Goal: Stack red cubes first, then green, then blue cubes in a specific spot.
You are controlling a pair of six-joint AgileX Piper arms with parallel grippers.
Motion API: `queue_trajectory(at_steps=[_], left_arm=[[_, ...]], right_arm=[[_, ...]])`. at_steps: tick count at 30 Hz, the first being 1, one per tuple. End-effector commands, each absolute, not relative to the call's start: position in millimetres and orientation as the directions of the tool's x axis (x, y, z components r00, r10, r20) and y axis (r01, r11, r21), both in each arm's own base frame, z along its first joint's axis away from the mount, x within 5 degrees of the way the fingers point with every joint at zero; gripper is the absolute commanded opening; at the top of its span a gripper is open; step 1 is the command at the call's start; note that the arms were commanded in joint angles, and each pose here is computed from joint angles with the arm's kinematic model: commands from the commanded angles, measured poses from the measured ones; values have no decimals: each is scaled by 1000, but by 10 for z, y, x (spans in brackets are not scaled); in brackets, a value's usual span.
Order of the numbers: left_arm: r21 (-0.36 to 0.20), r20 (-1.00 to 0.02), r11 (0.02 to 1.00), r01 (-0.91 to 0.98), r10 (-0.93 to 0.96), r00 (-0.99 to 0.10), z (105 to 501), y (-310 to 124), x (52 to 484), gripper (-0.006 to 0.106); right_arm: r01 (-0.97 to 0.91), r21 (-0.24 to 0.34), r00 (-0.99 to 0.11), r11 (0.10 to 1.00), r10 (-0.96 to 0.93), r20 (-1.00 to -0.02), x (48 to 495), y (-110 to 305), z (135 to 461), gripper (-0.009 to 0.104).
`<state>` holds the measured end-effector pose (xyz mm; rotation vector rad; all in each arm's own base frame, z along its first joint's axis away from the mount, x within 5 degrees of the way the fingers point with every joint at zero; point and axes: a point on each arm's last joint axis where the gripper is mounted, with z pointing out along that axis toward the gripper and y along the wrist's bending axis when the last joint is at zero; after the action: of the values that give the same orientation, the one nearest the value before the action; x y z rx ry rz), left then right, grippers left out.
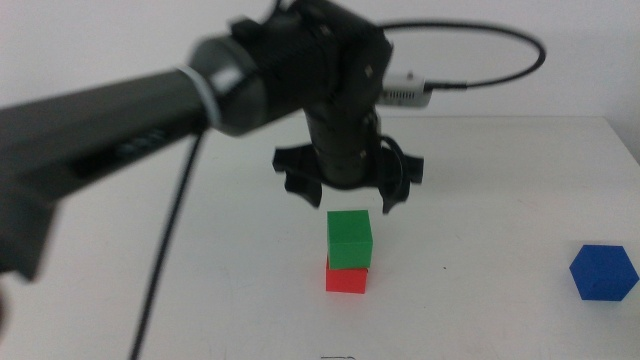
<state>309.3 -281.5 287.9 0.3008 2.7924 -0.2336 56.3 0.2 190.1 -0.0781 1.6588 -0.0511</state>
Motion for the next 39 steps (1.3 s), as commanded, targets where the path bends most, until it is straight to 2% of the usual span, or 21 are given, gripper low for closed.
queue_trajectory(at_steps=[1,3,7,10,11,13,17,20,23,27,32,39], left_arm=[[-172,-459,940,295,188,-868,3410,-2704,2956,92],[-166,-505,922,351,226,-833,3617,-2620,2864,92],[-112,-600,876,470,317,-735,3982,-2444,2686,92],[-5,-682,820,572,415,-602,4283,-2259,2533,92],[15,-699,797,604,440,-563,4373,-2188,2480,92],[21,-726,750,661,466,-506,4530,-2044,2374,92],[0,-774,668,744,472,-423,4682,-1706,2214,92],[-23,-803,656,755,438,-405,4676,-1409,2109,92],[-34,-849,683,730,366,-382,4651,-1105,1978,92],[-103,-887,757,646,224,-404,4548,-777,1837,92],[-134,-917,745,653,158,-367,4518,-682,1716,92],[-136,-922,748,650,143,-359,4534,-679,1713,92]], right_arm=[[-15,-98,14,995,-98,-995,551,6,2014,94],[-15,-98,14,995,-98,-995,551,6,2014,94],[-15,-98,14,995,-98,-995,551,6,2014,94],[-15,-98,14,995,-98,-995,551,6,2014,94],[-15,-98,14,995,-98,-995,551,6,2014,94],[-15,-98,14,995,-98,-995,551,6,2014,94],[-15,-98,14,995,-98,-995,551,6,2014,94],[-15,-98,14,995,-98,-995,551,6,2014,94],[-15,-98,14,995,-98,-995,551,6,2014,94],[-15,-98,14,995,-98,-995,551,6,2014,94],[-15,-98,14,995,-98,-995,551,6,2014,94],[-15,-98,14,995,-98,-995,551,6,2014,94]])
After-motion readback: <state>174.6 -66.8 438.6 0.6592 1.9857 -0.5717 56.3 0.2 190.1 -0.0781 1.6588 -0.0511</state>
